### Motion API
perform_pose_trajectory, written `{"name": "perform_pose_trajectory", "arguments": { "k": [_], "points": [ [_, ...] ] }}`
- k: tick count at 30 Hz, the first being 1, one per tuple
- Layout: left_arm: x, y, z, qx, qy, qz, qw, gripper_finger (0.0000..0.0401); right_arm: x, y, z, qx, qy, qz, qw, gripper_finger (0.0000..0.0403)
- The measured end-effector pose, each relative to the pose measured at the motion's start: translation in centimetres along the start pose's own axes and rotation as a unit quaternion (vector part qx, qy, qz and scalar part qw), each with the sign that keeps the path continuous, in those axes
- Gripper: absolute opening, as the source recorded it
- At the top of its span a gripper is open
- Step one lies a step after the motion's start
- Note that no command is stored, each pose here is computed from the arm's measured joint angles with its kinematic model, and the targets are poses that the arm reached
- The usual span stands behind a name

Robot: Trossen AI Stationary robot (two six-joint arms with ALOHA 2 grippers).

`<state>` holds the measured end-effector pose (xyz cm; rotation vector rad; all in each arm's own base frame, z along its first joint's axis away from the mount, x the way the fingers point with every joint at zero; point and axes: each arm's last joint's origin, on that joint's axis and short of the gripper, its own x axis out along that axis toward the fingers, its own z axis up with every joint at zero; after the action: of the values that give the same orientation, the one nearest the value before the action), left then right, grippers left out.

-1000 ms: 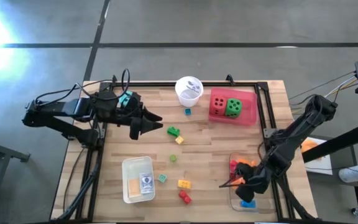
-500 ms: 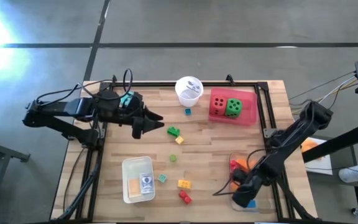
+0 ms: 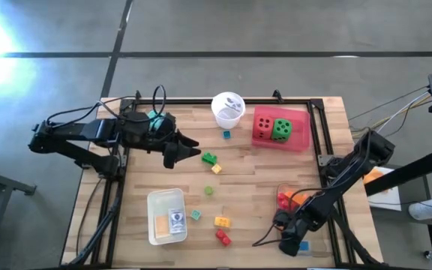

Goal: Pick & Place Toys
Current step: Put the light yellow game piece into the transparent bin, then put the yellow game piece into the transparent bin

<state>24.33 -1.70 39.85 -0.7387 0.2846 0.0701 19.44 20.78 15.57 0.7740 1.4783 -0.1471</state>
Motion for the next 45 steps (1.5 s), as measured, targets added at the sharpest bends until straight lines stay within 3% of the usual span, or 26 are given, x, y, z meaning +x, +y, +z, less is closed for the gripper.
{"name": "perform_pose_trajectory", "arguments": {
  "k": [19, 26, 31, 37, 45],
  "points": [
    [0.0, 0.0, 0.0, 0.0, -0.001, 0.0, 1.0, 0.0261, 0.8, -0.1, 0.4, -0.016, -0.002, -0.011, 1.0, 0.0085],
    [0.0, 0.0, 0.0, 0.0, -0.001, 0.0, 1.0, 0.0261, 0.7, -0.1, 0.4, -0.016, -0.002, -0.008, 1.0, 0.0197],
    [0.0, 0.0, 0.0, 0.0, -0.001, 0.0, 1.0, 0.0261, 0.5, 0.0, 0.4, -0.016, -0.002, -0.003, 1.0, 0.0254],
    [0.0, 0.0, 0.0, 0.0, -0.001, 0.0, 1.0, 0.0261, 0.4, 0.0, 0.4, -0.007, -0.002, -0.004, 1.0, 0.0286],
    [0.0, 0.0, 0.0, 0.0, 0.0, 0.0, 1.0, 0.0261, -1.8, 1.2, 0.2, 0.009, -0.001, -0.01, 1.0, 0.029]
  ]
}}
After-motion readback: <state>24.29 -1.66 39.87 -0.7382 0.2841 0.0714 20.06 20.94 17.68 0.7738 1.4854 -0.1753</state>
